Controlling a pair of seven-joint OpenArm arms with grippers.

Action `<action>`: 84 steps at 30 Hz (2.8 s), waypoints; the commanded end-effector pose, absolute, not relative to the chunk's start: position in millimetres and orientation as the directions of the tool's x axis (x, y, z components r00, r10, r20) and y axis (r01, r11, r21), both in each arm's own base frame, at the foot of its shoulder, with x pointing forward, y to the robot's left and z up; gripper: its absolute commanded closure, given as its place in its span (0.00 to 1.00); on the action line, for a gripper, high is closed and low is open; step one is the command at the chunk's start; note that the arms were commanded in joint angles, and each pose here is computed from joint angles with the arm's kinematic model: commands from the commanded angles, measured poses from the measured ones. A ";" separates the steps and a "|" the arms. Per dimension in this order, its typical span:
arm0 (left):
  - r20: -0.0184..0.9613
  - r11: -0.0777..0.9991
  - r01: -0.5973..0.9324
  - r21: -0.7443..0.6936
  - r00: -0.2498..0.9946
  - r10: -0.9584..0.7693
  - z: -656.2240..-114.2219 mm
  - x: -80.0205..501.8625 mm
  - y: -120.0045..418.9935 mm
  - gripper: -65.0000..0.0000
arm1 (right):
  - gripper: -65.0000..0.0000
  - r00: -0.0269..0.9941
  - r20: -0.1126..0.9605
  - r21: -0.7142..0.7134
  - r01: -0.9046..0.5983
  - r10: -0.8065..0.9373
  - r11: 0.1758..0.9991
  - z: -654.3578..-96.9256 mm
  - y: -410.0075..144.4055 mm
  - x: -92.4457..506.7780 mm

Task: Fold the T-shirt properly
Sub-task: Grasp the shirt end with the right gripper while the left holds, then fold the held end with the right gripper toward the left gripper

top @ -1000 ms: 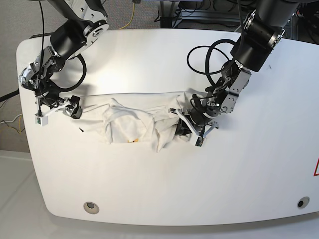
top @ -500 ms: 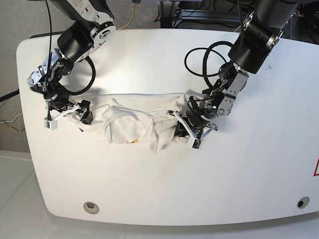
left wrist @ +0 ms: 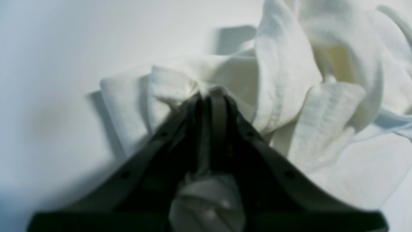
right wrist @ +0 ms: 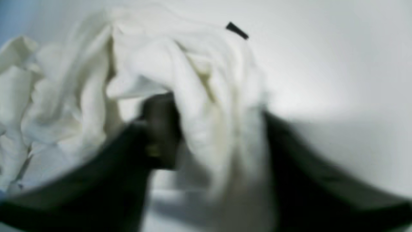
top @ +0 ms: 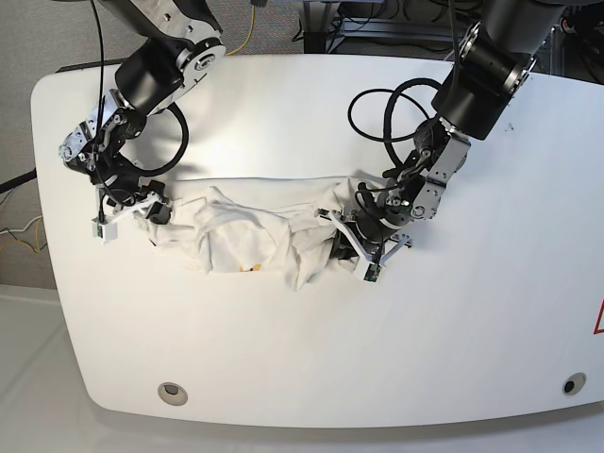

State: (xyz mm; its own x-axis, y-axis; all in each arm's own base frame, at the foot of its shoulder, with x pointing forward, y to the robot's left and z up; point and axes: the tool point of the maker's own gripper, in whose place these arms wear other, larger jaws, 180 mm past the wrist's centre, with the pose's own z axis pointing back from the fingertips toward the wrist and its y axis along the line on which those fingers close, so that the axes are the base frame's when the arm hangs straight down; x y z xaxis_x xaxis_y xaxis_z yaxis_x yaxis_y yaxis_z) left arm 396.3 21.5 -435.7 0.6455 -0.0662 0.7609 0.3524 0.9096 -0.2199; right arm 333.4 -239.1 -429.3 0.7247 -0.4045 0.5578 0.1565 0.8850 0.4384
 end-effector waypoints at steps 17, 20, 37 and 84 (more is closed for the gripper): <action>0.614 0.934 0.317 -0.167 0.774 -0.153 -478.9 362.0 41.9 0.91 | 1.00 0.758 0.576 0.373 0.088 -0.305 0.923 -412.6 -220.2 341.4; 0.614 0.934 0.317 -0.167 0.774 -0.153 -478.9 362.0 41.9 0.91 | 1.00 0.753 0.594 0.342 0.083 -0.284 0.936 -399.3 -222.6 341.3; 0.614 0.933 0.317 -0.171 0.775 -0.151 -478.9 361.4 40.6 0.91 | 1.00 0.728 0.677 0.219 -0.065 -0.104 0.973 -344.2 -186.4 358.2; 0.618 0.922 0.328 -0.205 0.774 -0.138 -476.7 358.8 18.4 0.91 | 1.00 0.592 0.801 0.431 -0.464 -0.092 0.774 -275.5 -52.6 364.0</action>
